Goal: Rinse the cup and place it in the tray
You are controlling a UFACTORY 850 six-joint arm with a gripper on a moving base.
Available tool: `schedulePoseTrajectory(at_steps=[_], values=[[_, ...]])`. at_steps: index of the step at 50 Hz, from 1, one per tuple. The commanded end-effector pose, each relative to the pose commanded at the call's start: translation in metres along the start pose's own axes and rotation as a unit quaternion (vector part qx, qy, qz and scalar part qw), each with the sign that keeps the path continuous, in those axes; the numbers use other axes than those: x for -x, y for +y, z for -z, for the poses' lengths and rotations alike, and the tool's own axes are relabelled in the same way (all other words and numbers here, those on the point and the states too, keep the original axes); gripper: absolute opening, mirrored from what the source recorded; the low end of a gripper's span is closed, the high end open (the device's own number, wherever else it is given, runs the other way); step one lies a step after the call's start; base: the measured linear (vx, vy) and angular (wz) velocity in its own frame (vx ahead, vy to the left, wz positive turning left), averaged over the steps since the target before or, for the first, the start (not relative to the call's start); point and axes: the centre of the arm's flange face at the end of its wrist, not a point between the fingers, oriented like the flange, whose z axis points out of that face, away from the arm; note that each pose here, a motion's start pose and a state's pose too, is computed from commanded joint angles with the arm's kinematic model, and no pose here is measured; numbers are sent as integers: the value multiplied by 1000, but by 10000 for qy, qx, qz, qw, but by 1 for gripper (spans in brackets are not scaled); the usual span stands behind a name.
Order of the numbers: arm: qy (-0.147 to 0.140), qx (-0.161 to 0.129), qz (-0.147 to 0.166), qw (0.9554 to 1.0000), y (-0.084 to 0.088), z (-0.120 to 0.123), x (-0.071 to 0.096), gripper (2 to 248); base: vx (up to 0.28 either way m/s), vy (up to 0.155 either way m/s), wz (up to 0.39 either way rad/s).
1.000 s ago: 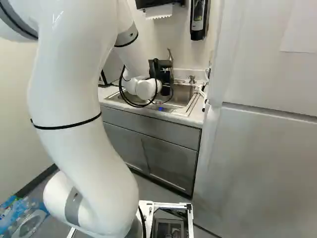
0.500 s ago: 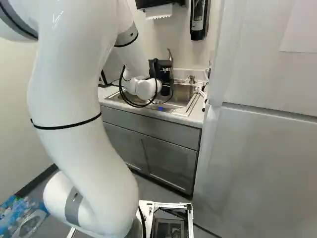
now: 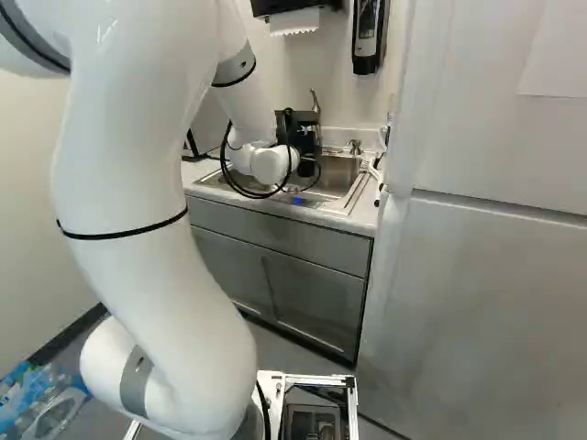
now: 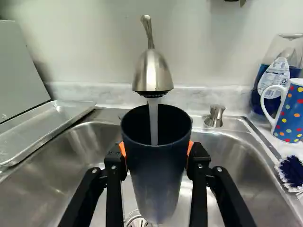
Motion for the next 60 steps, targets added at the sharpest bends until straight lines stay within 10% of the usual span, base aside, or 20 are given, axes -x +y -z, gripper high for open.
schedulePoseTrajectory(at_steps=[60], values=[[0, 0, 0, 10000, 0, 0, 0, 126, 0, 0, 0]])
